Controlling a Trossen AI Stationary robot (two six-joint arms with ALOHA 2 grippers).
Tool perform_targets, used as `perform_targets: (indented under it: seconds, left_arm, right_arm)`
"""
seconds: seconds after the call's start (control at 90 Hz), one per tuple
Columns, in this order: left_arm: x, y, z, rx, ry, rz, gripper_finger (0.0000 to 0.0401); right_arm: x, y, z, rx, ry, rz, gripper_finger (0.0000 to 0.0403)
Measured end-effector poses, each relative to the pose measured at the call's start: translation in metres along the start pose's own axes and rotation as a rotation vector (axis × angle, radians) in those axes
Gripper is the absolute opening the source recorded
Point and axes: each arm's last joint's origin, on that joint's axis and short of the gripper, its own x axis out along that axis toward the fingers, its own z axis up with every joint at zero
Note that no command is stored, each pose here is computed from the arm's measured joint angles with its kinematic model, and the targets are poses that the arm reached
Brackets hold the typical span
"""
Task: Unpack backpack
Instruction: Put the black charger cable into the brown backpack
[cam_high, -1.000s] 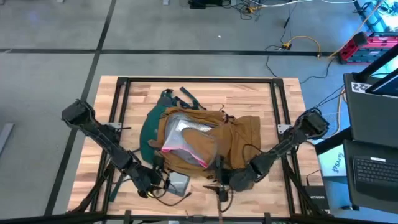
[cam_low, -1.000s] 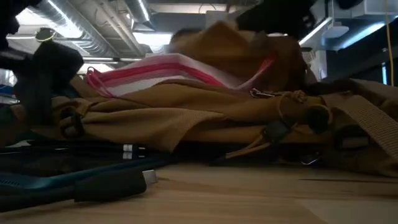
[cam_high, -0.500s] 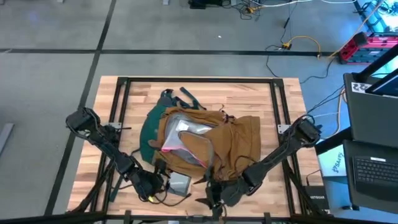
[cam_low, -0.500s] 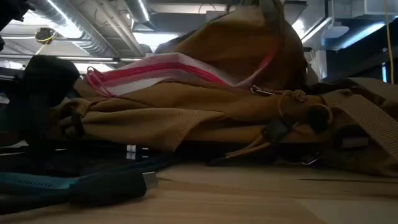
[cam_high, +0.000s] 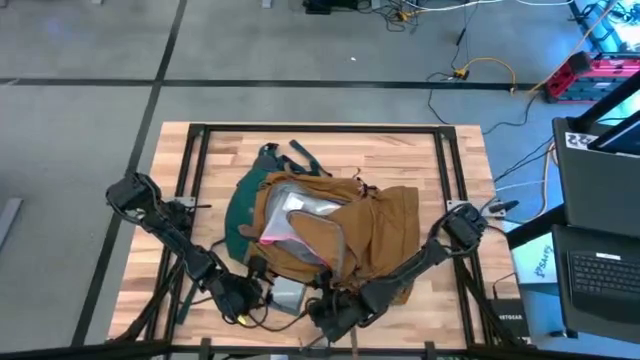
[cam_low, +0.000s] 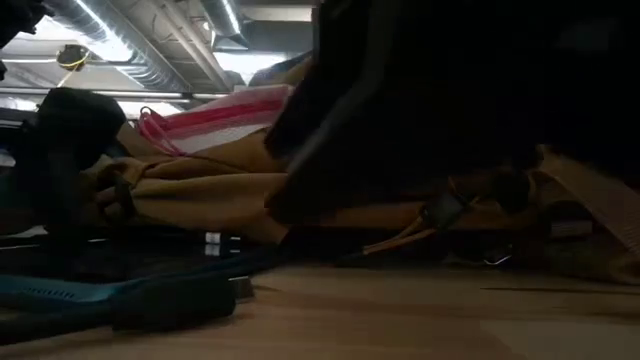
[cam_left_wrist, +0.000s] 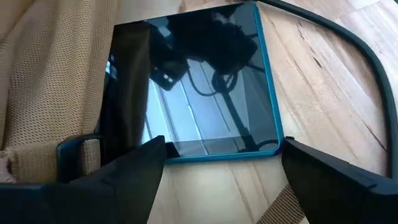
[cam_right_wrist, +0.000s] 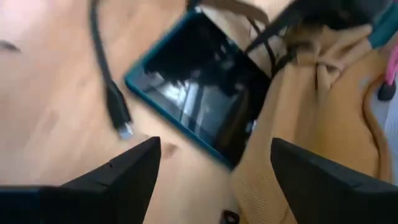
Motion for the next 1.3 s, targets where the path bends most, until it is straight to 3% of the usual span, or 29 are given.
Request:
perform_targets:
  seconds: [0.356, 0.678, 0.922, 1.1, 1.3]
  left_arm:
    - [0.001, 0.002, -0.001, 0.025, -0.003, 0.059, 0.0301]
    - [-0.003, 0.0, 0.0, 0.05, 0.012, 0.08, 0.0301]
    - [-0.008, 0.004, 0.001, -0.006, 0.118, 0.206, 0.0301]
    - [-0.015, 0.008, 0.002, -0.051, 0.178, 0.239, 0.0301]
    - [-0.02, 0.019, -0.003, -0.207, 0.261, 0.258, 0.0301]
  right_arm:
    - [0.0, -0.002, -0.011, -0.164, 0.106, -0.05, 0.0288]
    - [0.0, -0.003, -0.011, -0.146, 0.103, -0.101, 0.0288]
    - [0.0, -0.003, -0.011, -0.131, 0.101, -0.102, 0.0288]
    - [0.0, -0.003, -0.011, -0.114, 0.1, -0.103, 0.0288]
    - [0.0, -0.003, -0.011, -0.107, 0.097, -0.104, 0.0288]
